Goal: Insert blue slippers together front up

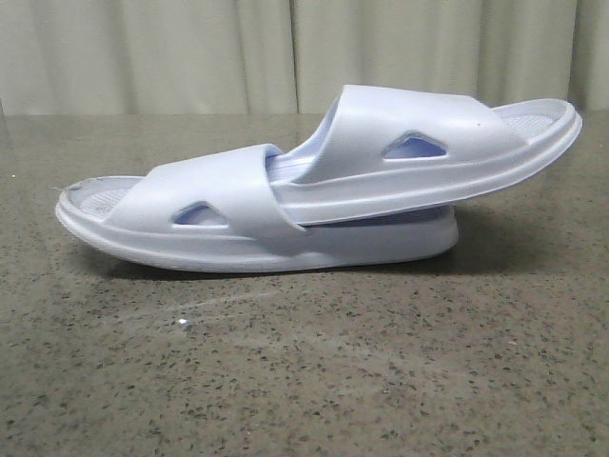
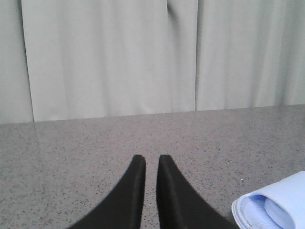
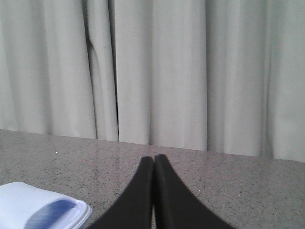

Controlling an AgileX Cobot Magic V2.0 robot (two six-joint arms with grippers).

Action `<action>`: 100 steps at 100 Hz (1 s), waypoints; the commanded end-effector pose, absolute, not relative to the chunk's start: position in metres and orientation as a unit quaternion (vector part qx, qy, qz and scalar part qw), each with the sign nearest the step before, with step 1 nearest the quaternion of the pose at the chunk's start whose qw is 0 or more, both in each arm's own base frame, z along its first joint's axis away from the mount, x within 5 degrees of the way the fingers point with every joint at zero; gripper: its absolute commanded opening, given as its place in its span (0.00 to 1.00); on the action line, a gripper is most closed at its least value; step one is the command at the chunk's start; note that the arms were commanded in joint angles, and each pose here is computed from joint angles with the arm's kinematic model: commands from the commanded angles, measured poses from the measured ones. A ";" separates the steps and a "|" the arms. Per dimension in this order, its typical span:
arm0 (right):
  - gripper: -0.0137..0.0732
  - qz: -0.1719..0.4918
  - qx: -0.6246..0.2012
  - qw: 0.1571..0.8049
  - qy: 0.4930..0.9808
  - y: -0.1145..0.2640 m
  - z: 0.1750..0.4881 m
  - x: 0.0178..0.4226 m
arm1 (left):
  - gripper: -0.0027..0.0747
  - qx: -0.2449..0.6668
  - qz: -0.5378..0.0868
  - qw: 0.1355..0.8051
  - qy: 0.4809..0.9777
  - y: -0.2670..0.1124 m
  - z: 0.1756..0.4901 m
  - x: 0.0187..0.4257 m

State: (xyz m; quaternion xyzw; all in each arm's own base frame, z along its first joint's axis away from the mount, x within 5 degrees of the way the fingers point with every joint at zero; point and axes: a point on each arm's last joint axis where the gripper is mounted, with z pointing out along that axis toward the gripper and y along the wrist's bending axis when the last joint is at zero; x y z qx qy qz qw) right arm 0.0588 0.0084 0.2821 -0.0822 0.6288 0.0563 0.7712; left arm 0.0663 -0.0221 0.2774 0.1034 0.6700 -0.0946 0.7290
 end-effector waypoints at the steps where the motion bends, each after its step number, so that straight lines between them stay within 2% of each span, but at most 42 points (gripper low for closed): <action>1: 0.03 0.042 -0.079 0.779 0.620 0.006 0.291 0.059 | 0.06 0.105 -0.089 0.737 0.662 -0.021 0.285 0.060; 7: 0.03 0.042 -0.079 0.779 0.620 0.006 0.291 0.059 | 0.06 0.120 -0.069 0.732 0.667 -0.019 0.282 0.056; 28: 0.03 0.042 -0.079 0.779 0.620 0.006 0.291 0.059 | 0.06 0.095 -0.059 0.708 0.697 -0.014 0.264 0.052; 63: 0.03 0.042 -0.079 0.779 0.620 0.006 0.291 0.059 | 0.06 0.087 -0.023 0.734 0.673 -0.007 0.243 0.044; 82: 0.03 0.042 -0.079 0.779 0.620 0.006 0.291 0.059 | 0.06 0.085 -0.024 0.730 0.677 -0.007 0.235 0.046; 100: 0.03 0.042 -0.079 0.779 0.620 0.006 0.291 0.059 | 0.06 0.084 -0.021 0.748 0.658 -0.008 0.224 0.050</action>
